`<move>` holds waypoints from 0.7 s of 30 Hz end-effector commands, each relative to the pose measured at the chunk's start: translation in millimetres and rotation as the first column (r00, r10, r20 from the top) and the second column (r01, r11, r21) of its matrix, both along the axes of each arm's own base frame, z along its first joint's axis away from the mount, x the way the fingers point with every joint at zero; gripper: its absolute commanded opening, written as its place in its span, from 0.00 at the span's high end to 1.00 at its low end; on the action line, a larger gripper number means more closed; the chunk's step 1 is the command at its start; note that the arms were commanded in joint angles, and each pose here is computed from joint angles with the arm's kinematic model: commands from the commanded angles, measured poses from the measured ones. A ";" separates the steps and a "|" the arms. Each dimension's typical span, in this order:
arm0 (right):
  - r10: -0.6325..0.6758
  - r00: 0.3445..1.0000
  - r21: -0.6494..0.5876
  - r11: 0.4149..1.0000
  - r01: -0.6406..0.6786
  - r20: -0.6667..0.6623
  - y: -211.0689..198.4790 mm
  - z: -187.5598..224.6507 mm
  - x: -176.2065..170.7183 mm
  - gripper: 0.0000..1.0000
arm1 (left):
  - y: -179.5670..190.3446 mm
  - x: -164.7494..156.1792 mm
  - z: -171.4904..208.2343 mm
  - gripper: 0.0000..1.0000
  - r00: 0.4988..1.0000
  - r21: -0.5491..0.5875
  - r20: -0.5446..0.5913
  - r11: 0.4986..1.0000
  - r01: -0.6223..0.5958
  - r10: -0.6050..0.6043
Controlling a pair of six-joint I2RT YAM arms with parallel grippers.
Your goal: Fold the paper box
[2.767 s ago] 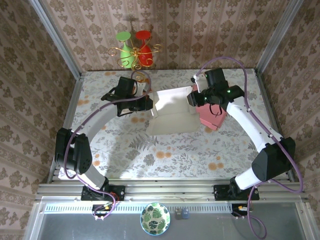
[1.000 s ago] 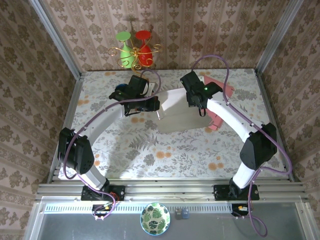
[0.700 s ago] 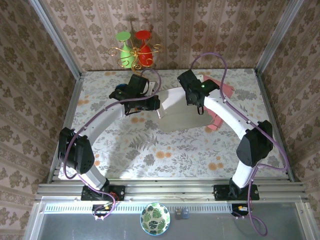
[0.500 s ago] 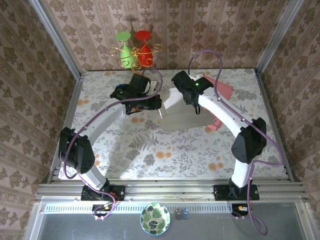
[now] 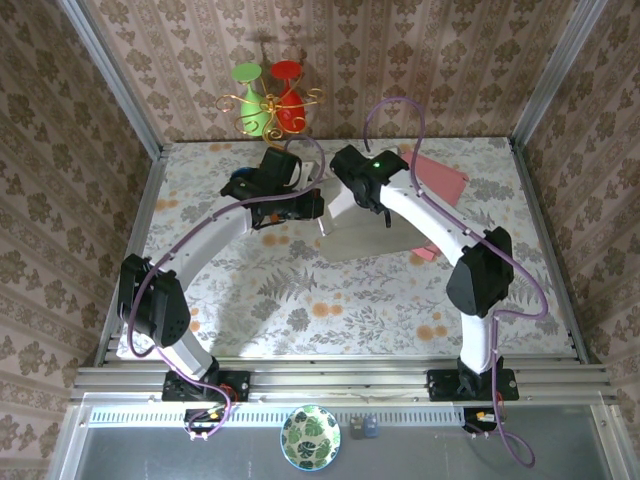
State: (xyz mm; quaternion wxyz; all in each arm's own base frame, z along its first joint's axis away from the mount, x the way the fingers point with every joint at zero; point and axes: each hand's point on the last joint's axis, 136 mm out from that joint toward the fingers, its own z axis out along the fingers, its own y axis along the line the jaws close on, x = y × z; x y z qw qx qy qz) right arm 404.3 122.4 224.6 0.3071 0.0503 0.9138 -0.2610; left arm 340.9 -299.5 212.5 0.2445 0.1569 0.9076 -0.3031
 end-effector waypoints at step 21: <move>-0.009 1.000 0.176 0.984 0.006 0.016 -28.7 0.8 -1.6 0.95 | -4.0 0.1 14.2 1.00 1.000 -0.062 -0.006 0.998 0.002 -0.002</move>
